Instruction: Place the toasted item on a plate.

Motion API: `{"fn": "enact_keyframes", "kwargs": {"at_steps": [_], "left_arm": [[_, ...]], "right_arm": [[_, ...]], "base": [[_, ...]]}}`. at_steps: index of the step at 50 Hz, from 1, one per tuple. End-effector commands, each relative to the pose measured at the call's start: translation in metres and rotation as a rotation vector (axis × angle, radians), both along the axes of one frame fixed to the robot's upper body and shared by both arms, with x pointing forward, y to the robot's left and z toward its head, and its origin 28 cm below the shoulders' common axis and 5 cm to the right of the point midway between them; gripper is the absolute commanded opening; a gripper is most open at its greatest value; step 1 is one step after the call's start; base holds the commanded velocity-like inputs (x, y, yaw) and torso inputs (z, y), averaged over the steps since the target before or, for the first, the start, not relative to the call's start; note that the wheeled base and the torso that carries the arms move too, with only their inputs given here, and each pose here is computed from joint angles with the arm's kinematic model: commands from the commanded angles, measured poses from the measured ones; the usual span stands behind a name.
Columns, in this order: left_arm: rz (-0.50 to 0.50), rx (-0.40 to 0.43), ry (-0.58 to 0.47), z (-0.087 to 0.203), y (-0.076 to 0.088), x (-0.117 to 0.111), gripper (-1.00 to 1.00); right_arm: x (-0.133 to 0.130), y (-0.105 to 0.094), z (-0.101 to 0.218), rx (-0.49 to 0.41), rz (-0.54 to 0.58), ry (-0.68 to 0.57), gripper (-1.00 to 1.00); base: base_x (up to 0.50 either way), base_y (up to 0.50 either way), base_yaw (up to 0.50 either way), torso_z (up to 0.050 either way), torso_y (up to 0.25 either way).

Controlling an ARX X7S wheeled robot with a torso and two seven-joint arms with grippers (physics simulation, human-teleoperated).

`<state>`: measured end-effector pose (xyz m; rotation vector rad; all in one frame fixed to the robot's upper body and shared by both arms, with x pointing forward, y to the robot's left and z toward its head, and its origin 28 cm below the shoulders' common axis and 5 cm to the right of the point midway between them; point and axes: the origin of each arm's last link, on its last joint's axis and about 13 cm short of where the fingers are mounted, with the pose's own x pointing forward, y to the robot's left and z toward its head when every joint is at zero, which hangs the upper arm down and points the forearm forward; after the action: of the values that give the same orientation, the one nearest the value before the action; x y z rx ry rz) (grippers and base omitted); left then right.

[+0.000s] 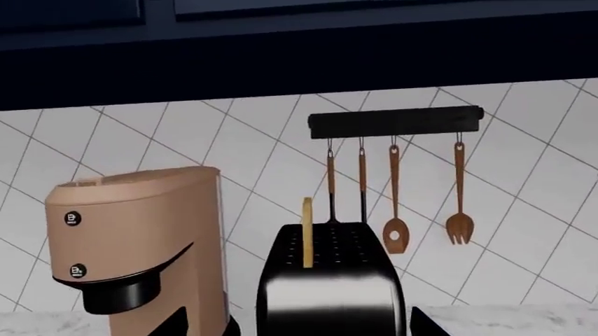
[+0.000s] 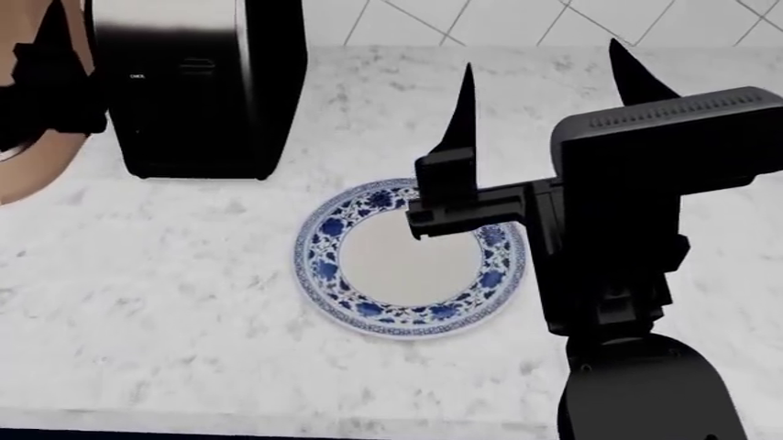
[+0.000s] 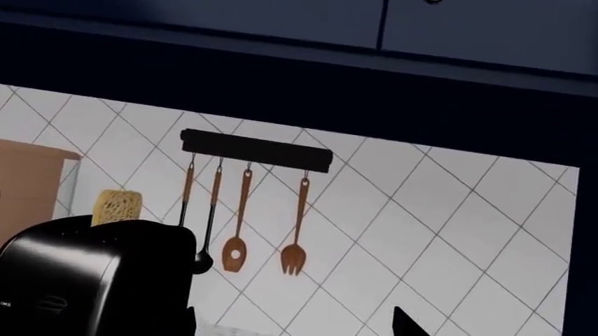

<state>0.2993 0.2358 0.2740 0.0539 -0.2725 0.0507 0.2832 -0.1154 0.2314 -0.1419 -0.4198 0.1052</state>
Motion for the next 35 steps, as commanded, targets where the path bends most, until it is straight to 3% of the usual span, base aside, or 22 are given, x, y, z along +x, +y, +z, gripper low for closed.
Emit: {"fn": "enact_keyframes", "kwargs": {"at_steps": [1, 18, 35], "left_arm": [[-0.005, 0.001, -0.006, 0.006, 0.0, -0.002, 1.0], [-0.027, -0.022, -0.015, 0.035, 0.002, -0.006, 1.0], [-0.021, -0.018, -0.013, 0.036, 0.004, -0.009, 1.0]], "right_arm": [[-0.004, -0.001, 0.004, 0.005, -0.001, -0.009, 1.0], [-0.007, -0.002, 0.001, 0.01, -0.005, -0.006, 1.0], [-0.007, -0.002, 0.002, 0.01, -0.004, -0.01, 1.0]], "base": [[0.2, 0.0, 0.0, 0.0, 0.0], [0.2, 0.0, 0.0, 0.0, 0.0], [0.2, 0.0, 0.0, 0.0, 0.001]]}}
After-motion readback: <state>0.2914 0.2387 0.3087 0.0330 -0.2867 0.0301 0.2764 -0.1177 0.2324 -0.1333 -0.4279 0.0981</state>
